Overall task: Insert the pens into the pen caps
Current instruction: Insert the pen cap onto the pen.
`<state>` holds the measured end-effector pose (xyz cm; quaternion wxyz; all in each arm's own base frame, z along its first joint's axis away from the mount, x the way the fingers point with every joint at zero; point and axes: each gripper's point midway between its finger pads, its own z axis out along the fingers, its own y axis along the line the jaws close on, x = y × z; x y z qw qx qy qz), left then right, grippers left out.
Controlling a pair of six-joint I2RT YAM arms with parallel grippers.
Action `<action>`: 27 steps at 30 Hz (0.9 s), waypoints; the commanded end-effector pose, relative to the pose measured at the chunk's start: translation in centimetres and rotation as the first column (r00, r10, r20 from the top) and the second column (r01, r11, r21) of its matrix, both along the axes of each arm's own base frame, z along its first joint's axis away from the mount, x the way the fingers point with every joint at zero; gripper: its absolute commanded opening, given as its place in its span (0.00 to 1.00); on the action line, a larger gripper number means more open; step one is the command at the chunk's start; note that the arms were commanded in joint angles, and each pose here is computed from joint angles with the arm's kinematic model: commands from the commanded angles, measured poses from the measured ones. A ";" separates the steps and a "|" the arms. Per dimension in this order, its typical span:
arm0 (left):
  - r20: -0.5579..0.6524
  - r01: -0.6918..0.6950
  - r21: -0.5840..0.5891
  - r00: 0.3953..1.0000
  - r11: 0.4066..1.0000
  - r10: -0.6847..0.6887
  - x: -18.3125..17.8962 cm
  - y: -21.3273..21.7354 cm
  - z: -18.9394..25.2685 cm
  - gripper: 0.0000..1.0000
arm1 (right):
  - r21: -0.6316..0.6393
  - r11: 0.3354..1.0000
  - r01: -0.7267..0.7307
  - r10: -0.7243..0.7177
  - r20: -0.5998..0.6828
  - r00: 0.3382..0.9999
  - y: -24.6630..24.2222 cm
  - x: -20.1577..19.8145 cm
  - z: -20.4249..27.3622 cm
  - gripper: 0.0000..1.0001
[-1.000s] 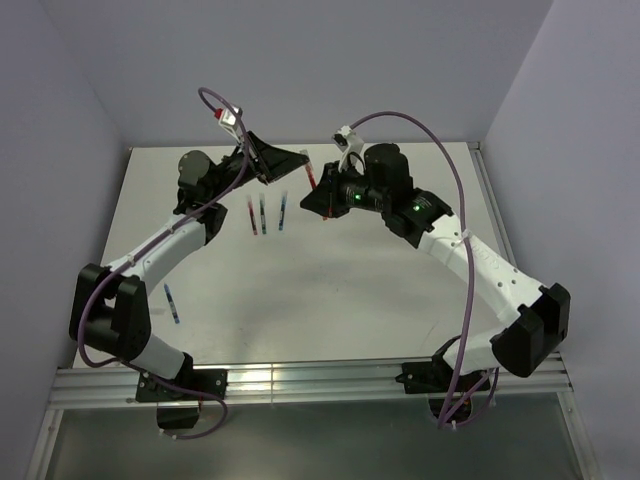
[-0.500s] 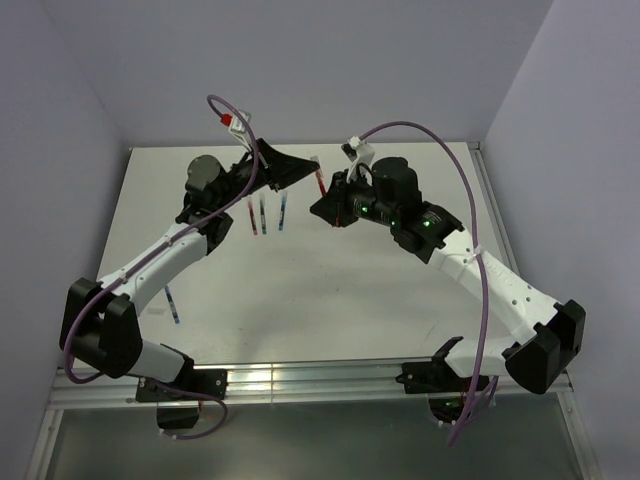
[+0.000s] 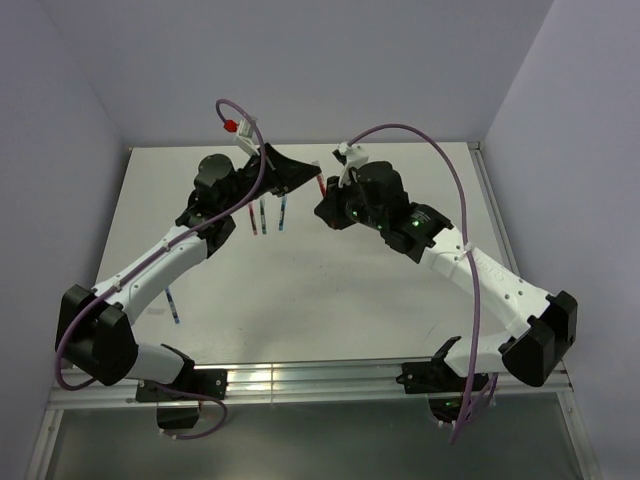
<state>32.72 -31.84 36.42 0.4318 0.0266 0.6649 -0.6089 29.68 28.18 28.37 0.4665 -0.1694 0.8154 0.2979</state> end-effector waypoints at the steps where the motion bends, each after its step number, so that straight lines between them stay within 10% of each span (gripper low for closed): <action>1: -0.085 0.237 0.099 0.970 0.967 -0.229 -6.5 -2.3 -2.0 0.00 | 0.138 0.967 0.216 -0.244 0.243 0.939 -1.5 5.7 8.3 0.00; 27: 0.134 0.485 0.019 0.865 0.874 -0.483 -12.3 -0.7 -0.6 0.00 | 0.326 0.928 -0.179 0.057 0.349 0.936 0.5 3.1 15.7 0.00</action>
